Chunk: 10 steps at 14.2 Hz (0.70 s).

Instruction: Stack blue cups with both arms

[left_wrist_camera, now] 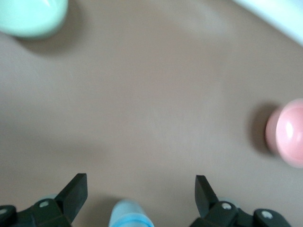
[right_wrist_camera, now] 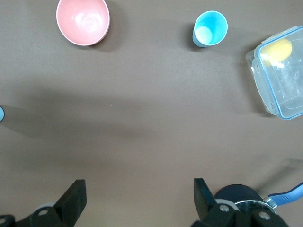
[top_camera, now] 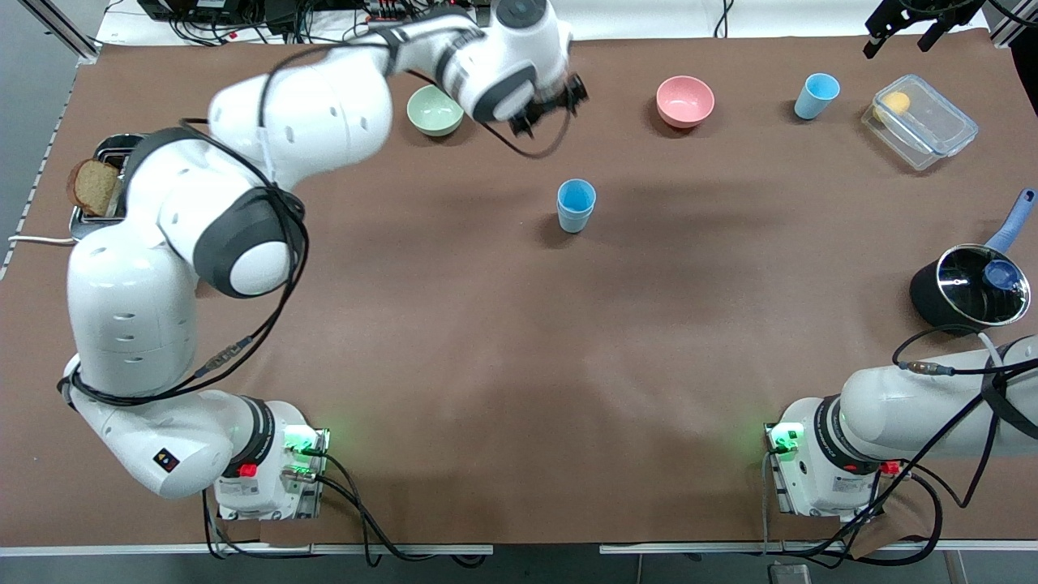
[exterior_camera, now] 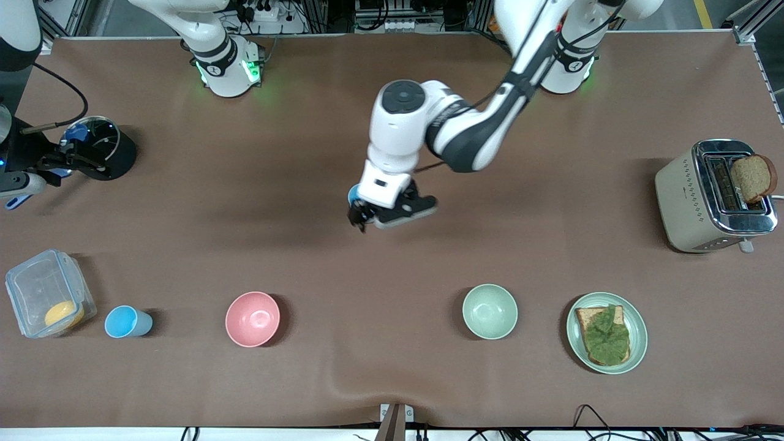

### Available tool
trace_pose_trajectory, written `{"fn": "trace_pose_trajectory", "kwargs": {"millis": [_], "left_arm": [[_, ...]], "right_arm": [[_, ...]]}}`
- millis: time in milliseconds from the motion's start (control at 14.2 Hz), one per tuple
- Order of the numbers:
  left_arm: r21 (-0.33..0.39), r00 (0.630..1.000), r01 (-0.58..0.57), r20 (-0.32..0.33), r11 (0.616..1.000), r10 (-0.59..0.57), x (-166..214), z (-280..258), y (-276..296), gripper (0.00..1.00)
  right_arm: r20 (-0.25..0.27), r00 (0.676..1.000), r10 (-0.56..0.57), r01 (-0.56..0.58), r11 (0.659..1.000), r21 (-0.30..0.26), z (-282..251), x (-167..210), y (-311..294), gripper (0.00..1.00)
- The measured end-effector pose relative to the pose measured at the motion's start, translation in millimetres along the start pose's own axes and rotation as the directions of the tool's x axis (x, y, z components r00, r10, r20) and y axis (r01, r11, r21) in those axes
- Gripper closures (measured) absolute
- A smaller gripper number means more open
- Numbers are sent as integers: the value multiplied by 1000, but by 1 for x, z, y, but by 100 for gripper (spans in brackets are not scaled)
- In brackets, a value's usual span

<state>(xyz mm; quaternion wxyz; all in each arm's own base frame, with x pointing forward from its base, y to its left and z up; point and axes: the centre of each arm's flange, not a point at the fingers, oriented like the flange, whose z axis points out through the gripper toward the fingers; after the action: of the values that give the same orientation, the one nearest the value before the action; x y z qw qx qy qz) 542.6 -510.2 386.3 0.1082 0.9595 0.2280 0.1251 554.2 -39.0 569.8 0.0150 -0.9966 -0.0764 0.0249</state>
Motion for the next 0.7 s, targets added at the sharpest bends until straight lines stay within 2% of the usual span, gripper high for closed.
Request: {"fn": "trace_pose_trajectory", "kwargs": {"millis": [281, 421, 702], "left_arm": [[76, 985, 156, -81, 985, -150, 140, -41, -68, 0], [142, 983, 174, -91, 975, -162, 200, -64, -115, 0], [236, 991, 127, -67, 963, -114, 262, -97, -181, 0]], "right_arm": [[-5, 1000, -3, 3, 1000, -1, -3, 0, -1, 0], [-5, 1000, -5, 5, 1000, -1, -3, 1, -2, 0], [-1, 1000, -9, 9, 1000, -1, -3, 1, -4, 0]]}}
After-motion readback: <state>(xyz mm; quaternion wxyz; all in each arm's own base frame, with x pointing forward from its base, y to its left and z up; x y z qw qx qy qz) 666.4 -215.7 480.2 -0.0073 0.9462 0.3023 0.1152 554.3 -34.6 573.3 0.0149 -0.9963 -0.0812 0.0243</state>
